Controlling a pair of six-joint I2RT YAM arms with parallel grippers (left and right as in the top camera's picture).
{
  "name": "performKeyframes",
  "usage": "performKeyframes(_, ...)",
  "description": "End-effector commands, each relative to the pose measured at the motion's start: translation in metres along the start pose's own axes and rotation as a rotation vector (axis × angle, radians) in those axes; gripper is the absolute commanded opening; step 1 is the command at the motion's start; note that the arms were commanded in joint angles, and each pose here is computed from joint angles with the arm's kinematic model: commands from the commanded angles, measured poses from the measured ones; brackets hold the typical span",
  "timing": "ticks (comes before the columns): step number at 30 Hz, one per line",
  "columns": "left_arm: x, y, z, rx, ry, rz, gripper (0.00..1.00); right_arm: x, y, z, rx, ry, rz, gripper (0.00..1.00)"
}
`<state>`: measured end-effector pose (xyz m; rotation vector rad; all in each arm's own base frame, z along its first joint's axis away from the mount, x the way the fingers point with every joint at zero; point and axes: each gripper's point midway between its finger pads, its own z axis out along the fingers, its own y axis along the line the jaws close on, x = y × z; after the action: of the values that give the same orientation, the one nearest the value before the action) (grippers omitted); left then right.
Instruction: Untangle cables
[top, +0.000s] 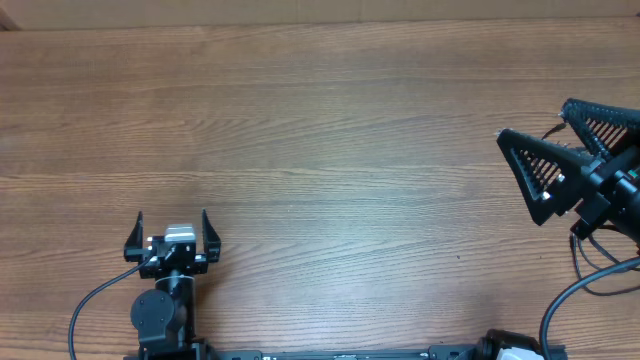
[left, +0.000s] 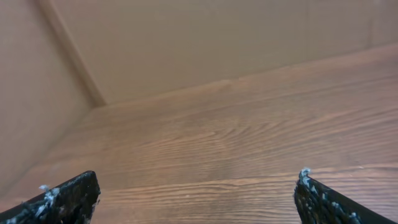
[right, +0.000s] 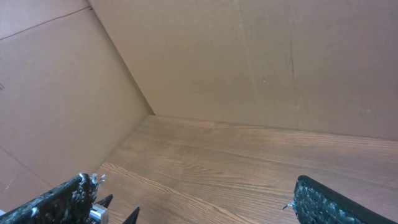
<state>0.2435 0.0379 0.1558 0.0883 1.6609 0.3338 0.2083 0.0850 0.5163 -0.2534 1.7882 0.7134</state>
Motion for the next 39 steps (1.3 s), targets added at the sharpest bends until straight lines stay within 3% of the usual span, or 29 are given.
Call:
performKeyframes(1, 0.001, 0.008, -0.001, -0.045, 0.001, -0.025, 1.00, -0.003, 0.004, -0.002, -0.004, -0.009, -0.017, 1.00)
performKeyframes(12, -0.001, -0.001, 0.000, 0.003, -0.007, -0.102, 1.00, -0.003, 0.004, -0.002, -0.004, -0.009, -0.017, 1.00)
performKeyframes(39, -0.003, -0.008, -0.001, 0.036, -0.015, -0.100, 1.00, -0.003, 0.004, -0.002, -0.004, -0.009, -0.017, 1.00)
